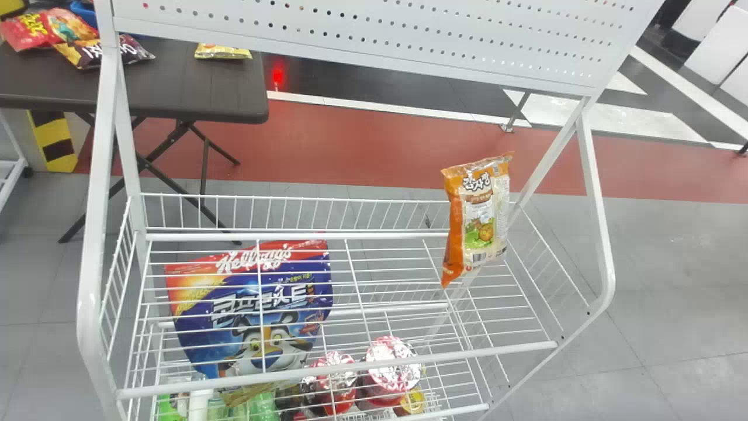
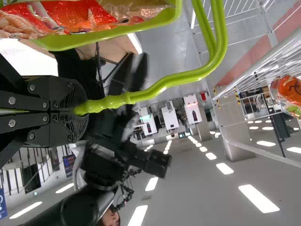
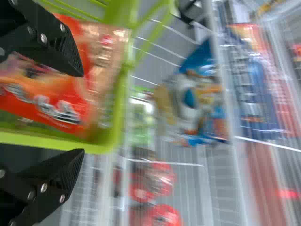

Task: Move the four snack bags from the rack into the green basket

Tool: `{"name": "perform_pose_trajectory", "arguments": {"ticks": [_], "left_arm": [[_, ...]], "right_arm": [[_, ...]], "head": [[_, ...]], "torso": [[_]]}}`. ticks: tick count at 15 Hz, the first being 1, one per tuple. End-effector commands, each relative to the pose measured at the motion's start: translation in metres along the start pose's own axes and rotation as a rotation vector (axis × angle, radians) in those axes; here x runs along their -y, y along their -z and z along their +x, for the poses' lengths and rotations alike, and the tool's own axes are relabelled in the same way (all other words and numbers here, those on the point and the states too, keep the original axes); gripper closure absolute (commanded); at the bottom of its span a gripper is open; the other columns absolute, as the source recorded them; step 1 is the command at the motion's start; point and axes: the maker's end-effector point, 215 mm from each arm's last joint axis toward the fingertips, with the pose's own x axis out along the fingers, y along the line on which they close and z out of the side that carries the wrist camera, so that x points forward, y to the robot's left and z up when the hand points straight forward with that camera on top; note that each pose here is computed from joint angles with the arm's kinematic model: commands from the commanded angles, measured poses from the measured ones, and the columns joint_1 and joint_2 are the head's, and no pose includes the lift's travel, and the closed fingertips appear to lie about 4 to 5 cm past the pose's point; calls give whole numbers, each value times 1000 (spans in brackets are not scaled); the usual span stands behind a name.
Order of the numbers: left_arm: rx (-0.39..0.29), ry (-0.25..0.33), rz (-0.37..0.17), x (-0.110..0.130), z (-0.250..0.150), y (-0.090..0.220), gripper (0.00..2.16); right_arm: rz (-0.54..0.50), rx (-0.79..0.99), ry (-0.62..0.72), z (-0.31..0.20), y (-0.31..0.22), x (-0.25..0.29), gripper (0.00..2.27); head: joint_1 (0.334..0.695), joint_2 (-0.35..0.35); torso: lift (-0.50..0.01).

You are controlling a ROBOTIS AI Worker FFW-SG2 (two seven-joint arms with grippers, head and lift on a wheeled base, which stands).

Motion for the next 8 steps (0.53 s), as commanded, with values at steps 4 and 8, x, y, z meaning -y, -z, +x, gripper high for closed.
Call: {"name": "perform_pose_trajectory", "arguments": {"ticks": [4, 8], "left_arm": [[-29, -2, 4, 3, 10, 10, 1872], [-39, -3, 6, 10, 11, 16, 1872]], "right_arm": [[-162, 415, 159, 8, -190, 56, 56], [-78, 419, 272, 38, -256, 134, 87]], "head": [[695, -350], [695, -350]], "torso": [[0], [0]]}}
